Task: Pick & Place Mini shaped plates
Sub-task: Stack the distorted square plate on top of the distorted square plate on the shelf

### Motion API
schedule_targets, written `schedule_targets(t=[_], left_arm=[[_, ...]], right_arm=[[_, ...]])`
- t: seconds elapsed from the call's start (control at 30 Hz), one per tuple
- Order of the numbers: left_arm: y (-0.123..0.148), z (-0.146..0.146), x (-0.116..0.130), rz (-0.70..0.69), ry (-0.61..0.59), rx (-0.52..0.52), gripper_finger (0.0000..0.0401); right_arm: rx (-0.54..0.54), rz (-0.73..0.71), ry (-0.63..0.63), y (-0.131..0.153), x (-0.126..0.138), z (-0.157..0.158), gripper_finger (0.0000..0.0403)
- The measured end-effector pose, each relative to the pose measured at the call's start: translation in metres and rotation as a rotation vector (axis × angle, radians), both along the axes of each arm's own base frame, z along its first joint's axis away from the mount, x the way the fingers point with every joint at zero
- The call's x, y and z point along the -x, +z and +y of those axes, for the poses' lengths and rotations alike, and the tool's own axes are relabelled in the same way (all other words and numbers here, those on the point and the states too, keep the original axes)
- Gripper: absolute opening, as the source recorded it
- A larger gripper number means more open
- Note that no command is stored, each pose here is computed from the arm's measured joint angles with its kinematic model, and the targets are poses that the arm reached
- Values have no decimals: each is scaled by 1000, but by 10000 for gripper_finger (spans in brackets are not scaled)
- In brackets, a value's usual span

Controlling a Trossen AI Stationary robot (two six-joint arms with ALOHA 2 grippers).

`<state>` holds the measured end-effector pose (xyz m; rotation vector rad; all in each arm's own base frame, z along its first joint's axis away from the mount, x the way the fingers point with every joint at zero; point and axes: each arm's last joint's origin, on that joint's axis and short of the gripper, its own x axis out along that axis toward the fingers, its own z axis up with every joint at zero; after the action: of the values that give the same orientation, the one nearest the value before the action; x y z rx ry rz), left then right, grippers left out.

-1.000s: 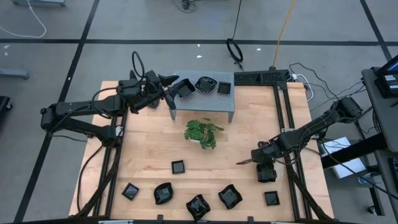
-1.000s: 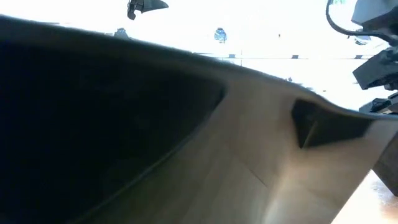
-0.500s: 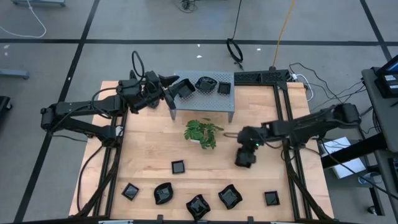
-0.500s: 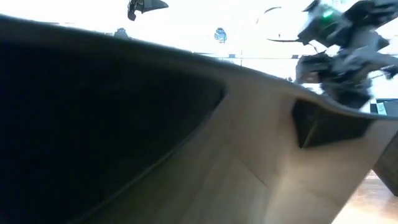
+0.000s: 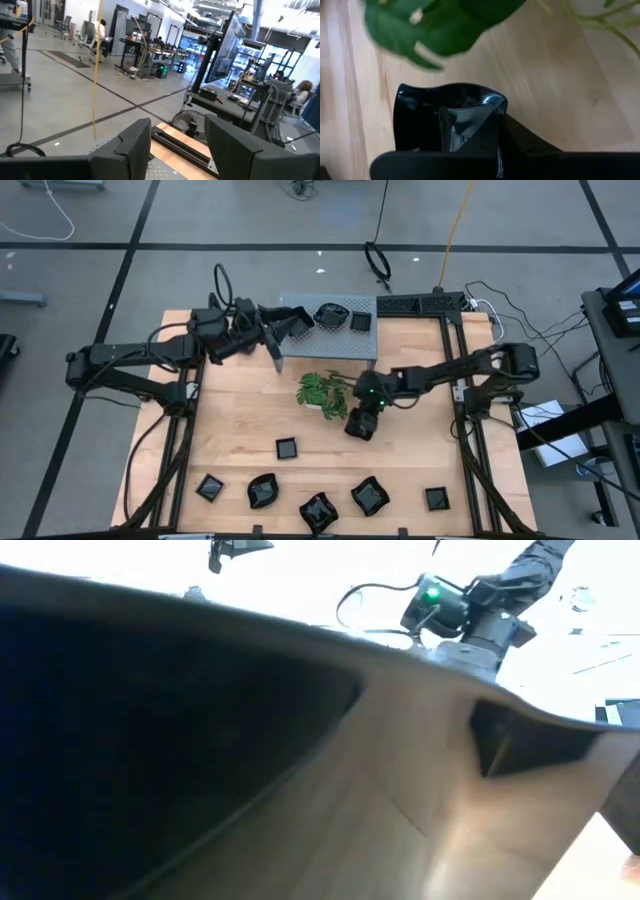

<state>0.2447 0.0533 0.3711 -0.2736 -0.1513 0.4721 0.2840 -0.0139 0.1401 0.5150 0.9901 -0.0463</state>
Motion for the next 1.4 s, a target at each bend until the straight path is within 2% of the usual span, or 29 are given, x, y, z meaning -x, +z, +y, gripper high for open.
schedule_targets(t=[0.2,0.4,0.5,0.57,0.67,0.77,0.87,1.0,1.07,1.23,1.4], left_arm=[[0,-8,-2,1,-35,-1,186],[0,-18,-3,4,-77,-3,186],[0,-27,-5,17,-182,-37,186],[-3,-36,-10,39,-303,-80,186],[-13,-54,-20,92,-477,-139,186],[-26,-72,-33,149,-549,-214,186],[-43,-83,-48,221,-544,-245,186],[-71,-90,-69,303,-470,-189,186],[-86,-92,-78,351,-472,-183,186],[-123,-106,-98,497,-551,-313,186],[-151,-124,-116,603,-618,-465,186]], right_arm=[[-55,-7,-75,-1,-10,0,14],[-135,-20,-37,5,-8,3,85],[-163,-48,-13,18,-4,4,117],[-165,-71,-6,29,1,4,126],[-147,-108,15,49,13,5,128],[-115,-138,-2,70,28,5,125],[-66,-181,-30,91,46,5,120],[28,-236,-47,114,73,5,117],[86,-251,-56,121,85,4,117],[194,-303,-92,135,104,3,116],[219,-344,-110,141,112,2,116]])
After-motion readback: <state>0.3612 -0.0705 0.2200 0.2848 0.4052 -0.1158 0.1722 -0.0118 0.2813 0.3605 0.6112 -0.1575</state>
